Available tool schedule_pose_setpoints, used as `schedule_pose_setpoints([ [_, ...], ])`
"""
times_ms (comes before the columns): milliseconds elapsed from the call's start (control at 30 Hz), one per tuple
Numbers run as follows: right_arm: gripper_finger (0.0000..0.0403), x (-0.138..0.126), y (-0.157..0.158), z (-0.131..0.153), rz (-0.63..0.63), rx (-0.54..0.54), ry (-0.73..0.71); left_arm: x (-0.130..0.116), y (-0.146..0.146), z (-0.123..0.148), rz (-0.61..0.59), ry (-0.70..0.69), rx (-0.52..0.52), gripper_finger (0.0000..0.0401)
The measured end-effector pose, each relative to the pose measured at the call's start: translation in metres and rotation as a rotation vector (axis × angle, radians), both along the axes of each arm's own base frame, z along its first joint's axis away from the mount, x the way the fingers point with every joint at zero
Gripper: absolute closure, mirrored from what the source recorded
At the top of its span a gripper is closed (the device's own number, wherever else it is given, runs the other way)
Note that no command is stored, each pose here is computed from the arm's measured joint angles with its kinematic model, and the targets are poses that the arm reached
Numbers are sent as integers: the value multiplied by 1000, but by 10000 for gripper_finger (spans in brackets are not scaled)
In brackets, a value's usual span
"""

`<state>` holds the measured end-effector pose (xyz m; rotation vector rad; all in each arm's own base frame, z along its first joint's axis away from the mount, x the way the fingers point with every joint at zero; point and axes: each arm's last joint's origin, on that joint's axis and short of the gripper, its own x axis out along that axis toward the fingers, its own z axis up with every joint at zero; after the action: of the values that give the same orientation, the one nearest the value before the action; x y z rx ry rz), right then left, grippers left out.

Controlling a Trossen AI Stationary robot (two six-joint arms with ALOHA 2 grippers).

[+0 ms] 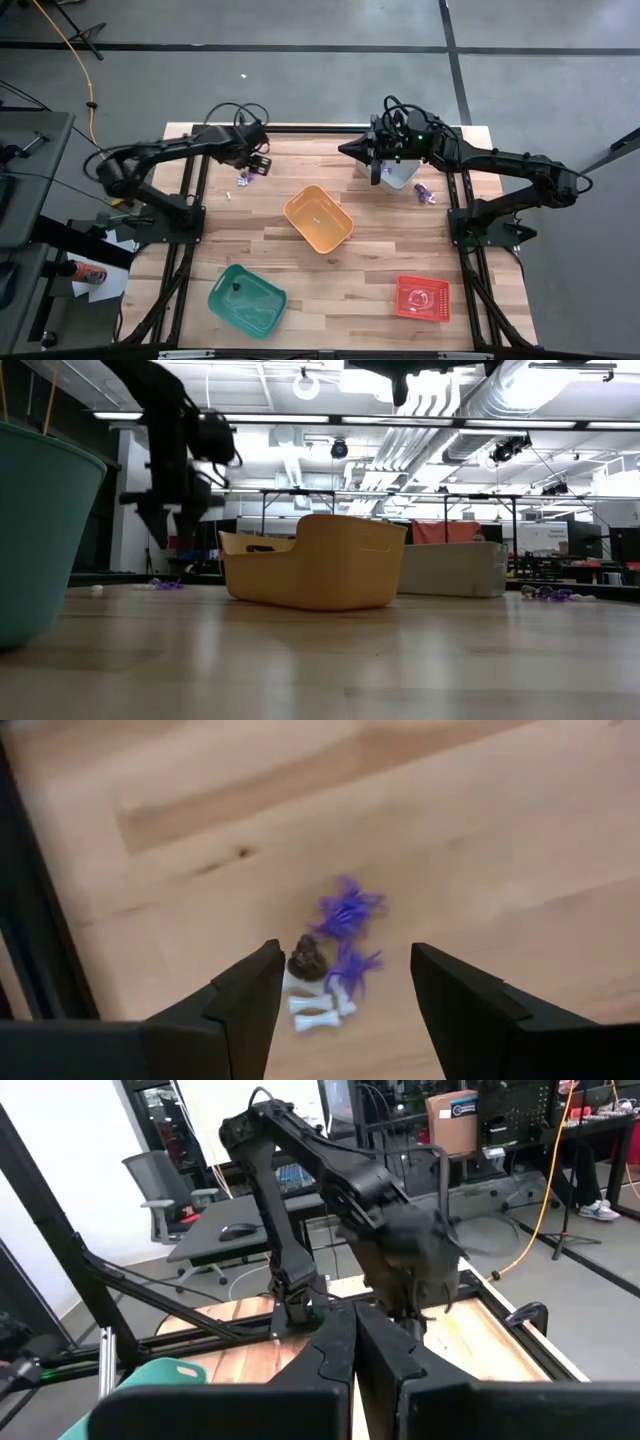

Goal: Sort Halloween decoration
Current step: Put the black skull toy into the green bin

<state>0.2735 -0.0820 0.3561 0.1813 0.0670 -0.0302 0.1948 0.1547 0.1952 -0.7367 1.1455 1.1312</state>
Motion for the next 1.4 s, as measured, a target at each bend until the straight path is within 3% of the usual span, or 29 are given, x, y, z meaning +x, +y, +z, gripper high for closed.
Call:
schedule_pose_setpoints([
  [167, 402, 0, 0, -3, -1, 30, 28, 5, 4, -21, 12, 57, -83, 194],
  [333, 402, 0, 0, -5, -1, 41, 52, 1, 10, -22, 94, 34, -78, 200],
  [633, 402, -1, 1, -9, -1, 52, 88, -33, 6, -32, 268, -66, -68, 215],
  [900, 402, -1, 1, -9, 0, 47, 88, -31, 6, -41, 283, -186, -84, 231],
  [1400, 402, -1, 1, -9, 0, 48, 88, -32, 6, -52, 308, -155, -90, 257],
])
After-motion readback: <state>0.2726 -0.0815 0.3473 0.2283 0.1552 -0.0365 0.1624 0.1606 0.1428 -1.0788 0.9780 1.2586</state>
